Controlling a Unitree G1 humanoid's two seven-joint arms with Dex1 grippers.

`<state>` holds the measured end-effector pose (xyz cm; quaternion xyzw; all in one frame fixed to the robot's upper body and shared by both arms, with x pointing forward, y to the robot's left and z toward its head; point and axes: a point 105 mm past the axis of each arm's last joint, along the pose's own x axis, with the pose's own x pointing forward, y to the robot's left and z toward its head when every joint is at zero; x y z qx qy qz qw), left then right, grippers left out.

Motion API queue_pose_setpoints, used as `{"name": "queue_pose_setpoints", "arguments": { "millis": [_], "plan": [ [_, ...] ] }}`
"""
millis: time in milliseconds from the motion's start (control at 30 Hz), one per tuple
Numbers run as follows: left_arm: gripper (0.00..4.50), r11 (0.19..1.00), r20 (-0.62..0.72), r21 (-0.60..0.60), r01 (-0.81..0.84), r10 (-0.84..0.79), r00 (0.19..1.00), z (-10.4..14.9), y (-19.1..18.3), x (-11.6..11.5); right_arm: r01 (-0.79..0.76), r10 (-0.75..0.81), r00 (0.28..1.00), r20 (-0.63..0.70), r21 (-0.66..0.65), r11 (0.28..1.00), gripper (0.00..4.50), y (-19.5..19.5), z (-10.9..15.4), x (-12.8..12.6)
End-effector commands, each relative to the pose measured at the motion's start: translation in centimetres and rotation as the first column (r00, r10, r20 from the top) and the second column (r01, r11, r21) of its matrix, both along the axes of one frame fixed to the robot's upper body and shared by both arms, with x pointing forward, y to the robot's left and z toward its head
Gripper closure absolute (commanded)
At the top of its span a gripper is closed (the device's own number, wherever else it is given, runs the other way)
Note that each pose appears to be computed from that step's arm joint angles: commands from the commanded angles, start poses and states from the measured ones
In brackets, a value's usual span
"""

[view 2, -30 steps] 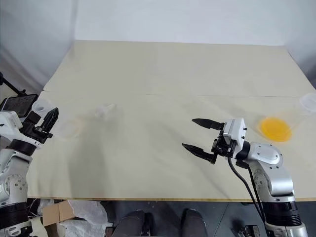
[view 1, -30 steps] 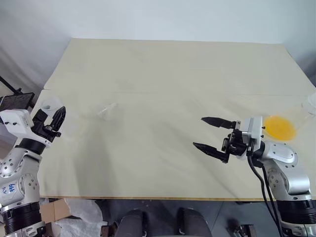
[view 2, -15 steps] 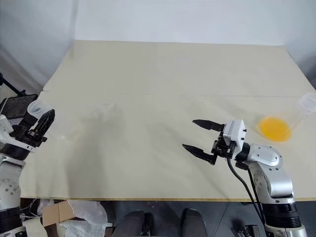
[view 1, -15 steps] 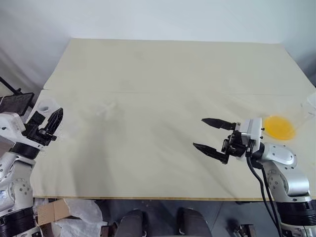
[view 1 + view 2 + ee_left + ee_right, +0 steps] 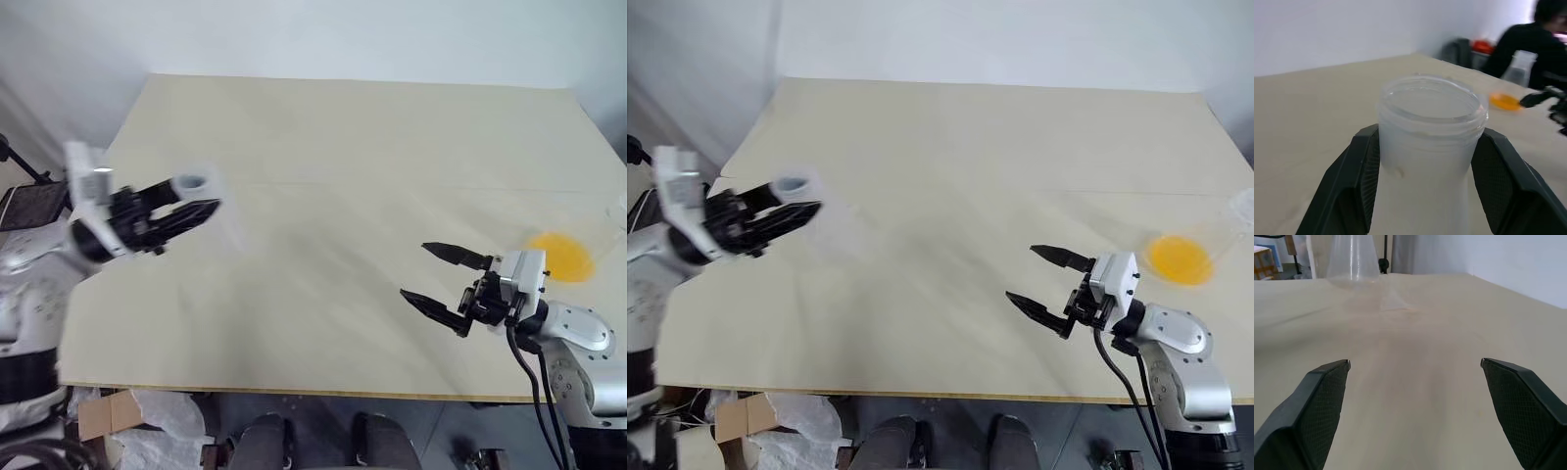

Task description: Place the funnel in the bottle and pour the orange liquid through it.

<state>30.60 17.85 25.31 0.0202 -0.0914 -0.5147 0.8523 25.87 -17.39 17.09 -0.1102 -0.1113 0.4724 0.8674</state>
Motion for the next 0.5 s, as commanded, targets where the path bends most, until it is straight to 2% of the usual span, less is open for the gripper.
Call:
{"name": "queue_pose_setpoints", "arguments": {
  "millis": [33, 100, 233, 433, 500],
  "plan": [
    [2.14, 0.982, 0.052, 0.044, 0.185, -0.187, 0.981, -0.7, -6.2, 2.1, 0.107, -0.105, 0.991, 0.080, -0.014, 0.994, 0.00, -1.9, 1.7, -1.6],
    [2.14, 0.966, 0.066, 0.052, 0.253, -0.256, 0.964, -1.2, -9.0, 2.9, 0.162, -0.160, 0.983, 0.087, -0.017, 0.987, 0.00, -2.6, 1.9, -2.4],
    [2.14, 0.950, 0.105, 0.136, 0.280, -0.295, 0.950, -3.2, -12.4, 4.6, 0.253, -0.251, 0.964, 0.087, -0.005, 0.968, 0.00, -3.4, 2.1, -4.0],
    [2.14, 0.939, 0.138, 0.128, 0.319, -0.335, 0.932, -4.3, -16.8, 6.3, 0.413, -0.413, 0.909, 0.054, 0.004, 0.911, 0.00, -5.1, 1.7, -6.9],
    [2.14, 0.929, 0.161, 0.144, 0.341, -0.362, 0.918, -4.5, -18.0, 6.2, 0.459, -0.459, 0.888, 0.038, 0.005, 0.888, 0.00, -5.8, 1.4, -7.6]
  ]
}}
